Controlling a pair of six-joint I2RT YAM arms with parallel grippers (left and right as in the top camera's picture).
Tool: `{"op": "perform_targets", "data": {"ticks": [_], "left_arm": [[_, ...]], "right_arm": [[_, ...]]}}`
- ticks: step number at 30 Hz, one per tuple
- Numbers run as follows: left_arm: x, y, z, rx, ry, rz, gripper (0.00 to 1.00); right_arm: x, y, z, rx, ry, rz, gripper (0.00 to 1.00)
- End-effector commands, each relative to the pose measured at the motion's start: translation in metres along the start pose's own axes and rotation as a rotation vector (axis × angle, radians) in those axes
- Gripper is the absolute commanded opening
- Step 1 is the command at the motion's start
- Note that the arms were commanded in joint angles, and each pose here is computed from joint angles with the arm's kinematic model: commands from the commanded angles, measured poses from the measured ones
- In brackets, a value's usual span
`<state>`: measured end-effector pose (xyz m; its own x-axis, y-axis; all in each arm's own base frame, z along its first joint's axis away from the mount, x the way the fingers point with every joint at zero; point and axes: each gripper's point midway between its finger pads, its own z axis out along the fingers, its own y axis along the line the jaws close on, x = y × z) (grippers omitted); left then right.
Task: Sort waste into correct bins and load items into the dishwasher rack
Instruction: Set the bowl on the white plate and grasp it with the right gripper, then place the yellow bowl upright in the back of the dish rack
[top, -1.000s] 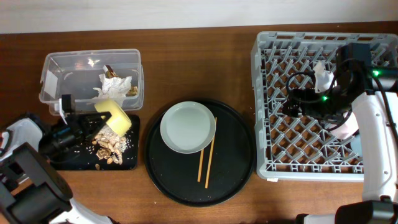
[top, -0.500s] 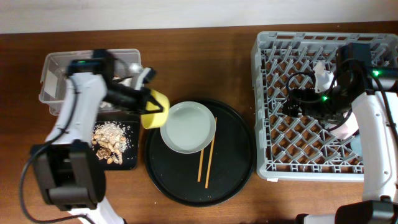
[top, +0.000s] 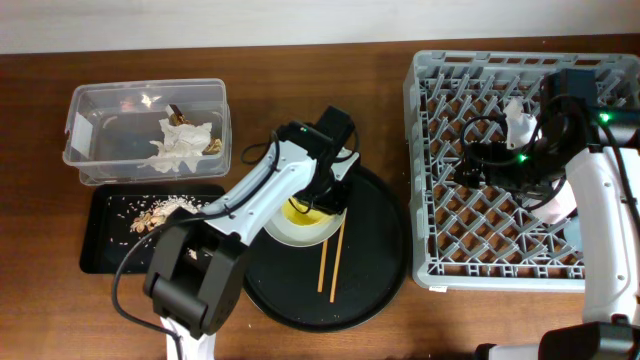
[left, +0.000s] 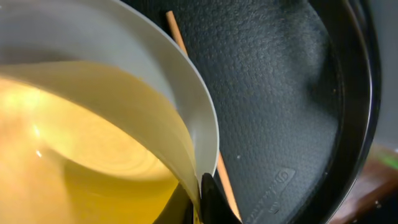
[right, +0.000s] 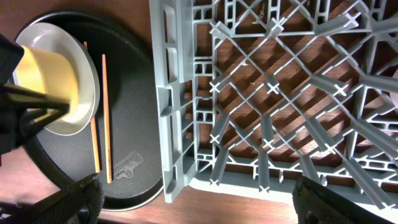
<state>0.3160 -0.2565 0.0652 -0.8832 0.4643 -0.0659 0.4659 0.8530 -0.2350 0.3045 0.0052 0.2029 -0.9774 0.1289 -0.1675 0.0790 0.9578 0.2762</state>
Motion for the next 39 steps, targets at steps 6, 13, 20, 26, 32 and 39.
{"op": "perform_targets", "data": {"ticks": [6,13,20,26,32,39], "left_arm": [[-0.002,0.011,-0.067,-0.023,-0.094,-0.05,0.3],[0.053,0.099,-0.196,-0.092,-0.313,-0.331,0.85],[0.098,0.168,-0.219,-0.172,-0.313,-0.571,0.99],[0.098,0.168,-0.219,-0.173,-0.313,-0.572,0.99],[0.1,0.167,-0.218,-0.171,-0.305,-0.574,0.99],[0.099,0.168,-0.218,-0.171,-0.306,-0.573,0.99]], "right_arm": [[-0.004,0.01,0.002,-0.051,-0.013,-0.021,0.98],[-0.01,0.078,0.019,-0.142,-0.031,-0.193,0.98],[0.005,0.172,0.109,-0.185,0.115,-0.304,0.92],[0.037,0.193,0.208,-0.066,0.278,-0.239,0.59],[0.023,0.184,0.213,-0.046,0.262,-0.189,0.04],[-0.067,0.107,0.074,0.103,-0.091,-0.129,0.04]]}}
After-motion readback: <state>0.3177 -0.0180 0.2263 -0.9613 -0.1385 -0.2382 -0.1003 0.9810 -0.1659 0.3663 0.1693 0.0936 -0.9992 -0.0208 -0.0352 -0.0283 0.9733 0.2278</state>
